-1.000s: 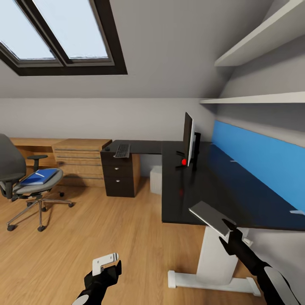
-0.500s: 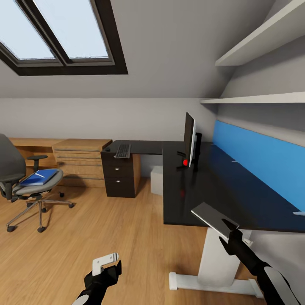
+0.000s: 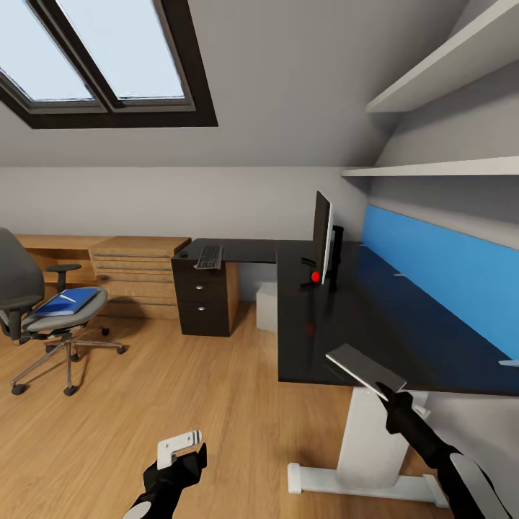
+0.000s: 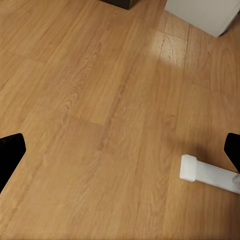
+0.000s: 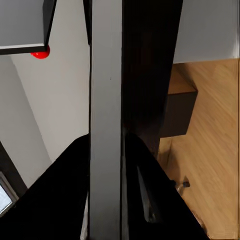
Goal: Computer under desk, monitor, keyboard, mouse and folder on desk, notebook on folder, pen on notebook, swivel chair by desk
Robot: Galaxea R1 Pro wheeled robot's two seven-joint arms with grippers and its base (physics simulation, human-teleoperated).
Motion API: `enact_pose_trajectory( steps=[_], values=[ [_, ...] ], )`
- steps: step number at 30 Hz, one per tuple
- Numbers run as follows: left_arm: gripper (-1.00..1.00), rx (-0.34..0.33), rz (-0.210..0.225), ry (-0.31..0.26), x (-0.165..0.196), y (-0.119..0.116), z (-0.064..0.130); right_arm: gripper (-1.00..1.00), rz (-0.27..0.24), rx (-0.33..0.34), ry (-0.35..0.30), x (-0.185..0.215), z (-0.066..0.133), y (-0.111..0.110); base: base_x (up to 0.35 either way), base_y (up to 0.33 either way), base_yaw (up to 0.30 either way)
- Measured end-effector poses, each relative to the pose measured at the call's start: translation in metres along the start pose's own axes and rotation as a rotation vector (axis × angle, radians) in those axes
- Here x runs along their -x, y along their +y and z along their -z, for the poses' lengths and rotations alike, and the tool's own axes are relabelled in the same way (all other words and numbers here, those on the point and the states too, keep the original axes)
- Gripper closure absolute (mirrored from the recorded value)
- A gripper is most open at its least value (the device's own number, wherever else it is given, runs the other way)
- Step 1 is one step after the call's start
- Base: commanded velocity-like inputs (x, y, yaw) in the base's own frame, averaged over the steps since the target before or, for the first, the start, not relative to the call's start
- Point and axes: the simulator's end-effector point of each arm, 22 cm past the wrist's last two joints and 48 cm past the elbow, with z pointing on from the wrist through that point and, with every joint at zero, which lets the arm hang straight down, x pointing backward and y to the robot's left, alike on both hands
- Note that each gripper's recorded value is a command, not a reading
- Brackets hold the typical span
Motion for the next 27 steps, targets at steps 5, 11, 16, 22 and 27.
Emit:
enact_pose_trajectory(
  steps=[5, 11, 16, 22, 27],
  values=[
    [-1.00, 0.000, -0.001, 0.001, 0.000, 0.000, 0.000, 1.00, 0.002, -0.020, 0.000, 0.000, 0.000, -0.005, 0.000, 0.000, 0.000],
    [-1.00, -0.001, -0.001, 0.004, 0.007, -0.002, 0.004, 1.00, 0.004, -0.017, 0.000, -0.001, 0.000, 0.007, 0.000, 0.000, 0.000],
    [-1.00, 0.001, -0.002, 0.007, 0.014, -0.004, 0.009, 1.00, 0.045, 0.003, 0.034, -0.017, -0.006, 0.030, 0.000, 0.000, 0.000],
    [-1.00, 0.002, -0.003, 0.009, 0.023, -0.006, 0.014, 1.00, 0.091, 0.030, 0.086, -0.042, -0.011, 0.059, 0.000, 0.000, 0.000],
    [-1.00, 0.002, -0.003, 0.009, 0.031, -0.007, 0.019, 1.00, 0.101, 0.029, 0.107, -0.051, -0.013, 0.068, 0.000, 0.000, 0.000]
  ],
)
